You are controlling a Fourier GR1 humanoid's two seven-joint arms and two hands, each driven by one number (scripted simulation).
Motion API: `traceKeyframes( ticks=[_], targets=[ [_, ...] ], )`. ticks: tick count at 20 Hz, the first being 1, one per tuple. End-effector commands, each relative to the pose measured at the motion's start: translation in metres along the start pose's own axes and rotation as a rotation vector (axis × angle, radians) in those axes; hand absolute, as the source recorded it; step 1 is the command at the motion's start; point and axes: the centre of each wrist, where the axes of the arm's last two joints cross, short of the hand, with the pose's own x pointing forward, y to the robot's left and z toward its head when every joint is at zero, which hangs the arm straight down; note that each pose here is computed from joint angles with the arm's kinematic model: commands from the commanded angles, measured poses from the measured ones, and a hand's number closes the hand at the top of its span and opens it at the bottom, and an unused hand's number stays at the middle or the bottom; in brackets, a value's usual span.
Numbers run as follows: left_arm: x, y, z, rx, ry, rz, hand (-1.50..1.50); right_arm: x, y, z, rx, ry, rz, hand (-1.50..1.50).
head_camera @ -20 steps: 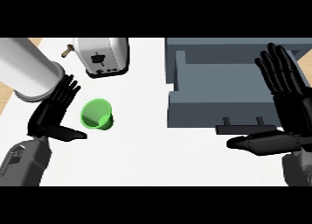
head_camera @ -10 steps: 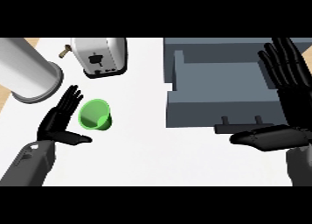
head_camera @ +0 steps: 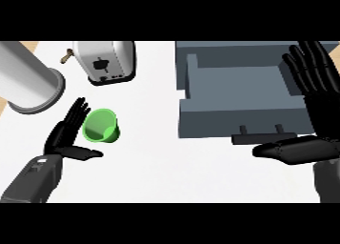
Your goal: Pick up the cup, place it into the drawer and close the drawer
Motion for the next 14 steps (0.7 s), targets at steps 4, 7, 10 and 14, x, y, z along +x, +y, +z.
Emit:
traceKeyframes(
  ticks=[4,7,10,14],
  targets=[
    [-0.007,0.003,0.01,-0.026,-0.069,0.057,-1.5,-0.003,0.012,-0.014,0.019,0.0,-0.022,-1.5],
    [-0.019,-0.023,0.009,-0.024,-0.075,0.052,-1.5,0.001,-0.008,-0.009,0.022,0.009,0.004,-1.5],
    [-0.024,-0.022,0.017,-0.033,-0.099,0.036,-1.5,-0.003,-0.014,-0.001,0.019,-0.003,-0.007,-1.5],
    [-0.013,-0.02,0.001,-0.055,-0.088,0.062,-1.5,-0.001,-0.012,-0.012,0.011,-0.021,-0.001,-1.5]
  ],
)
